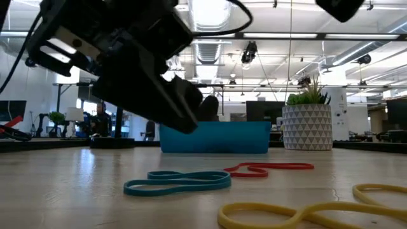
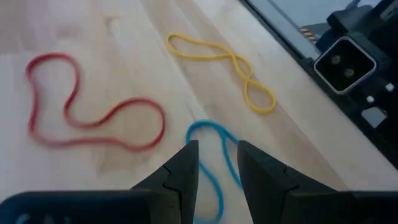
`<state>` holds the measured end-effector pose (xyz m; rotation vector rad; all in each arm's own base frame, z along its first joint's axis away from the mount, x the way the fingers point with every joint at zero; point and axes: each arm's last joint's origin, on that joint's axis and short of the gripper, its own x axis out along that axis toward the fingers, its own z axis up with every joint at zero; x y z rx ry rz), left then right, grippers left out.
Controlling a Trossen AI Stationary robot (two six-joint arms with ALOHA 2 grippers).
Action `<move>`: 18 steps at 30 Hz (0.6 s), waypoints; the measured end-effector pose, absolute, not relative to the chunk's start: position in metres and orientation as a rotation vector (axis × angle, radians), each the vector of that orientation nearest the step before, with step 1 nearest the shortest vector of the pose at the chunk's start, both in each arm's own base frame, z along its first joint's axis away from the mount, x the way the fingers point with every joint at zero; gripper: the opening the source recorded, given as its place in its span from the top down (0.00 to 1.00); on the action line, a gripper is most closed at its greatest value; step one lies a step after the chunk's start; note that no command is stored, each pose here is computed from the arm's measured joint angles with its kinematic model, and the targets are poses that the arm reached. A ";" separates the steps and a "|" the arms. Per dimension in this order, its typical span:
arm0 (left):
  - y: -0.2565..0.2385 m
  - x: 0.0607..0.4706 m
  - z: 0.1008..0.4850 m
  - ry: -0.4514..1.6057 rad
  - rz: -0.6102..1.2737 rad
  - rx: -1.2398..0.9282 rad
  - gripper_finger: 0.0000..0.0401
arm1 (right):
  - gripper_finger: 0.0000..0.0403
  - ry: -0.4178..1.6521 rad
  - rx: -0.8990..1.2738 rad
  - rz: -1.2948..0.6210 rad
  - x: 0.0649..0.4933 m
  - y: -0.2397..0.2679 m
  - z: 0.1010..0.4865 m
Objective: Pick and place rubber bands into bin
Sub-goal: Put the blue rubber band into the blue bin
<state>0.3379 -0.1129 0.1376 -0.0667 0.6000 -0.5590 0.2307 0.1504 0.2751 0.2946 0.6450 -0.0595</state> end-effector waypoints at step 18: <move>-0.125 0.370 0.117 0.620 -0.583 -0.062 0.76 | 0.83 0.665 0.394 -0.087 0.217 0.181 0.261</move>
